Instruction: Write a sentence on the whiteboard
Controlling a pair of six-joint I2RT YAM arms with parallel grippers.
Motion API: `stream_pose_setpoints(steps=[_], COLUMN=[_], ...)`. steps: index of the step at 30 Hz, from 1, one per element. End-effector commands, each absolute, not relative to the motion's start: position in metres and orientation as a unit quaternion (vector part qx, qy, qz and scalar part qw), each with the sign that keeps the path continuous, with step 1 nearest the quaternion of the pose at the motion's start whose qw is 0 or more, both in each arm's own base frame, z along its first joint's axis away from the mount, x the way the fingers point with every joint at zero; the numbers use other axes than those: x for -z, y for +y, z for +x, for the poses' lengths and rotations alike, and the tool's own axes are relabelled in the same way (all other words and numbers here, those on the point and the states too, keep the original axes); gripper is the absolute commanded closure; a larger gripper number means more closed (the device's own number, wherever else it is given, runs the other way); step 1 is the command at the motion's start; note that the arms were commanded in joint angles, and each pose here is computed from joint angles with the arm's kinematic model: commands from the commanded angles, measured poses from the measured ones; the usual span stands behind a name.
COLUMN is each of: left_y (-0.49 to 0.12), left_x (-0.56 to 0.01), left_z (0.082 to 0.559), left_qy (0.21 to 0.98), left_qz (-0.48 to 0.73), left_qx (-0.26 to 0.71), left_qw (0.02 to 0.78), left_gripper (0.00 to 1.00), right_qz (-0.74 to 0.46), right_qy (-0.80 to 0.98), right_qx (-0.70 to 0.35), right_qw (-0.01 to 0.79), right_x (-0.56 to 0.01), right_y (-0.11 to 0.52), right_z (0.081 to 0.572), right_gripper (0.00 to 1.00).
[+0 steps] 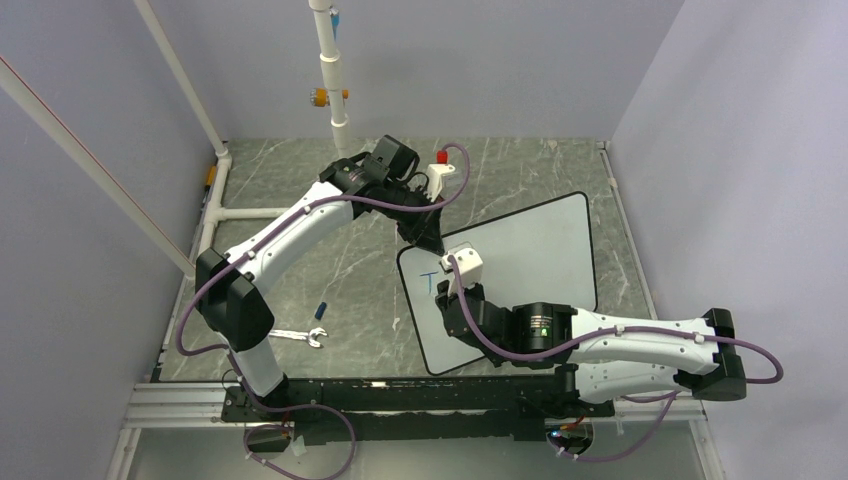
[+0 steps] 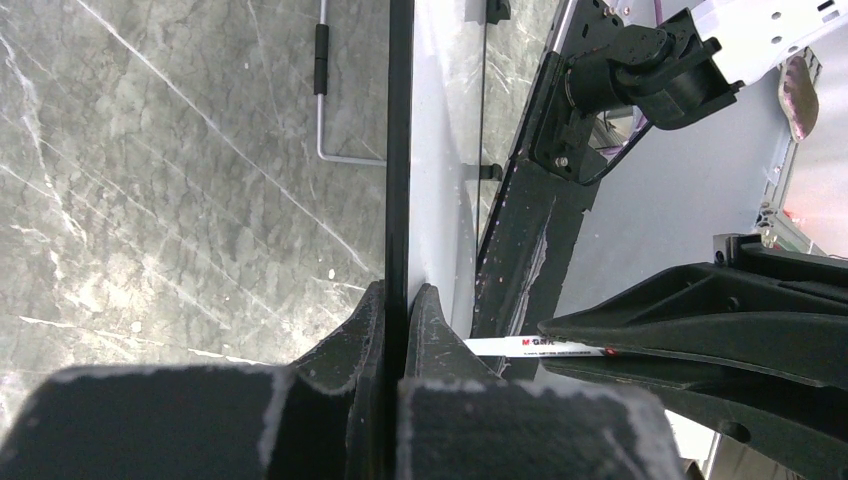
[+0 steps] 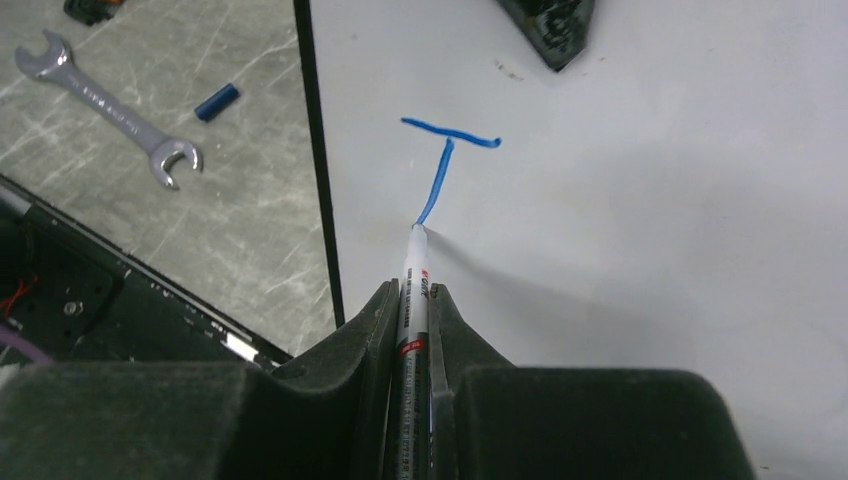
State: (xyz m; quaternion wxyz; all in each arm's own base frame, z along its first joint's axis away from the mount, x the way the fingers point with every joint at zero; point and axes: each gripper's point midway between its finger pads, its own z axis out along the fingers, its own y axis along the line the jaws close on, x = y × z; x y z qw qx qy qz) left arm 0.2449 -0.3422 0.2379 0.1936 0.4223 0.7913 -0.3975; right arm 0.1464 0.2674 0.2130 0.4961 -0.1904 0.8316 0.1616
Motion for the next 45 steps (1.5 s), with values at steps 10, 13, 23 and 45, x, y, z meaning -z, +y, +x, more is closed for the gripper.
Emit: stream_pose_setpoints(steps=[10, 13, 23, 45], left_y=[-0.329, -0.328, -0.327, -0.316], left_x=[-0.246, -0.246, -0.242, -0.233], left_z=[0.283, 0.281, 0.275, 0.292], left_qy=[0.792, 0.789, 0.781, 0.814], left_qz=[0.446, 0.448, 0.457, 0.393], left_qx=[0.303, 0.306, 0.313, 0.285], left_qw=[0.286, 0.288, 0.29, 0.319], left_gripper=[1.0, 1.0, 1.0, 1.0], right_qz=[-0.217, -0.215, -0.182, 0.034], right_qy=[0.838, 0.833, 0.816, 0.788], right_qx=[-0.161, -0.155, -0.129, -0.23], right_qw=[0.474, 0.486, 0.533, 0.57], right_x=[-0.197, -0.209, -0.251, -0.254], right_y=[0.279, 0.287, 0.293, 0.212], right_z=[0.142, 0.148, 0.167, 0.169], right_gripper=[1.0, 1.0, 1.0, 1.0])
